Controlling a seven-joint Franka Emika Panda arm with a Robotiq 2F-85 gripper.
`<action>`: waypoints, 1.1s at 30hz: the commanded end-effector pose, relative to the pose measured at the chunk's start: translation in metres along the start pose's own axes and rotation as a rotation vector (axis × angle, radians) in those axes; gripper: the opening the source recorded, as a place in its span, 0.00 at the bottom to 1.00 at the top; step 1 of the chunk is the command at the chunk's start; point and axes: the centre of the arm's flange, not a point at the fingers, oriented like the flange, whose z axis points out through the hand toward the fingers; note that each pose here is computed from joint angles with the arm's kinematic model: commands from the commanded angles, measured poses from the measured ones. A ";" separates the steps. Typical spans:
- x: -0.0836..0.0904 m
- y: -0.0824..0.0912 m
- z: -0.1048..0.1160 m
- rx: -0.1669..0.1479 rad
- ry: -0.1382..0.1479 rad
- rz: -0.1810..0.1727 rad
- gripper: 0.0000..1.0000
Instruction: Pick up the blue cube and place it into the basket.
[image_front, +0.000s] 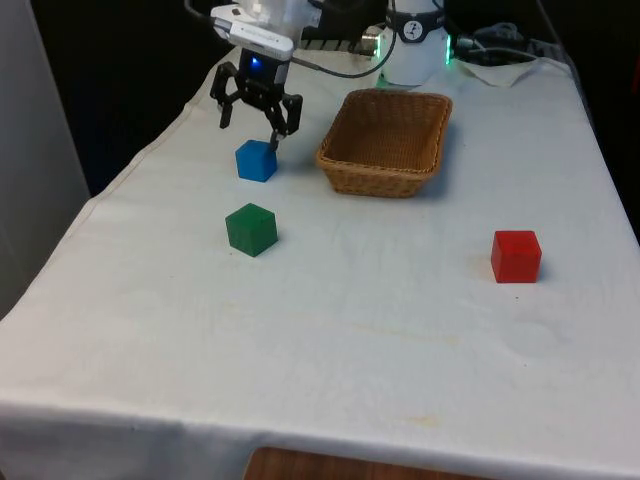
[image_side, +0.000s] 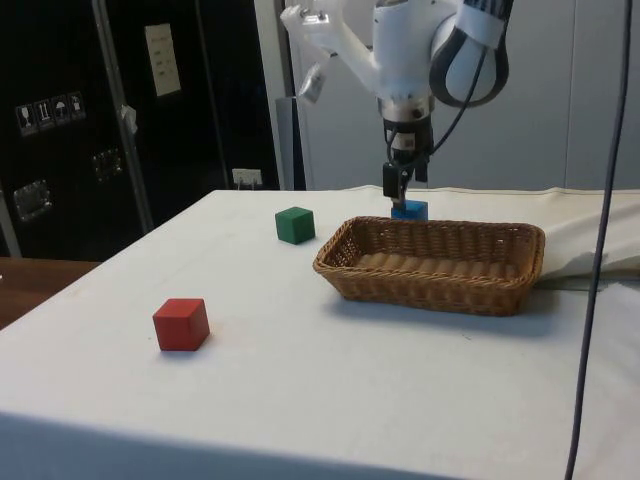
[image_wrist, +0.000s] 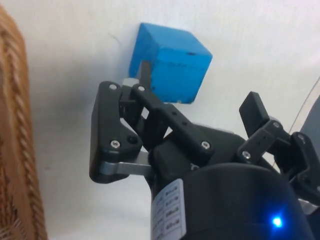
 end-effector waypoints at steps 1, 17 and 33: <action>0.001 0.001 0.003 0.005 0.012 0.007 1.00; -0.005 -0.003 0.022 0.025 0.035 0.053 1.00; -0.008 -0.008 0.024 0.031 0.022 0.073 1.00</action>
